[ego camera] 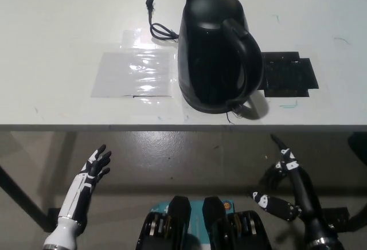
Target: A kettle is kept at the center of the table close to the robot and the robot uses its right index finger to press downwards on the transparent start boiling button
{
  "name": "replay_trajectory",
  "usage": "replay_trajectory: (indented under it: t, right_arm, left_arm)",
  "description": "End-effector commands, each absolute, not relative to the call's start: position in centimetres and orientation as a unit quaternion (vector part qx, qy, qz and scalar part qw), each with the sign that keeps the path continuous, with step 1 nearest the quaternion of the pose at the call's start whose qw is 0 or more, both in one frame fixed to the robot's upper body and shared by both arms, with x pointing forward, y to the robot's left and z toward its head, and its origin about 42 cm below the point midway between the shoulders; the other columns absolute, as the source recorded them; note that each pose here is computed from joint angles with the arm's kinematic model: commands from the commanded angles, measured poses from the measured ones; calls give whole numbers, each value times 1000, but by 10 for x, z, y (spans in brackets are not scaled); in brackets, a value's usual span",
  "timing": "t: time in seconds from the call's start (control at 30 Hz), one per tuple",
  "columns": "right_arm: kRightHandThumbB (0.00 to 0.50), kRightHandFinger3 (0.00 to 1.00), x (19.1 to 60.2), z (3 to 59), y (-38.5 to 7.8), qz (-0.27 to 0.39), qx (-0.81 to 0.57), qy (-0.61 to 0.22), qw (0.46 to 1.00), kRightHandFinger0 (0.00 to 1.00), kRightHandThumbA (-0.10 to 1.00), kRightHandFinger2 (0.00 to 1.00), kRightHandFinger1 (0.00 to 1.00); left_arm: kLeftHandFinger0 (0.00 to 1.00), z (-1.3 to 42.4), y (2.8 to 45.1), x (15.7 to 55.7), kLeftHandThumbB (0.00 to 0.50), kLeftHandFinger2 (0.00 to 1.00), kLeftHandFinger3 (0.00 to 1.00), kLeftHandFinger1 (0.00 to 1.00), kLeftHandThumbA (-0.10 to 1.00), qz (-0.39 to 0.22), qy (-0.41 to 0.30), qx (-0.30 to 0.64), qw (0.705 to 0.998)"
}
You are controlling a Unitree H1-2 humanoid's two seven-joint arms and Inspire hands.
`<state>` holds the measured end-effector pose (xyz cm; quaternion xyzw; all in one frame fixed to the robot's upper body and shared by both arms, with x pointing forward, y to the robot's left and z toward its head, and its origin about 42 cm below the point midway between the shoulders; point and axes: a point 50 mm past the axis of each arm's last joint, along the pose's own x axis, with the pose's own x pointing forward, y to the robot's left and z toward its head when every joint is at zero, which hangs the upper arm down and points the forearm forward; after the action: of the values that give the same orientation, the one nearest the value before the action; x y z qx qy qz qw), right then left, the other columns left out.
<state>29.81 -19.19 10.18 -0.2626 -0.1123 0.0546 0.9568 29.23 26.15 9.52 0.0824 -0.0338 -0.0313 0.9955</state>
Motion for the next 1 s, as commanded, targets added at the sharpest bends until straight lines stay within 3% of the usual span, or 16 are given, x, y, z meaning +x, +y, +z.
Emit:
replay_trajectory:
  t: [0.0, 0.13, 0.97]
  right_arm:
    - [264, 1000, 306, 194, -153, -26, -526, -267, 808, 0, 956, 0, 0]
    - [263, 1000, 320, 193, -146, -11, -531, -255, 808, 0, 1000, 0, 0]
    - [259, 1000, 349, 180, -142, -4, -583, -203, 787, 0, 1000, 0, 0]
  left_arm:
    - [1000, 129, 263, 301, 295, 1000, 1000, 1000, 1000, -61, -133, 94, 985]
    - [1000, 130, 263, 301, 295, 1000, 1000, 1000, 1000, -61, -135, 87, 985]
    - [1000, 134, 262, 303, 303, 1000, 1000, 1000, 1000, -63, -139, 83, 985]
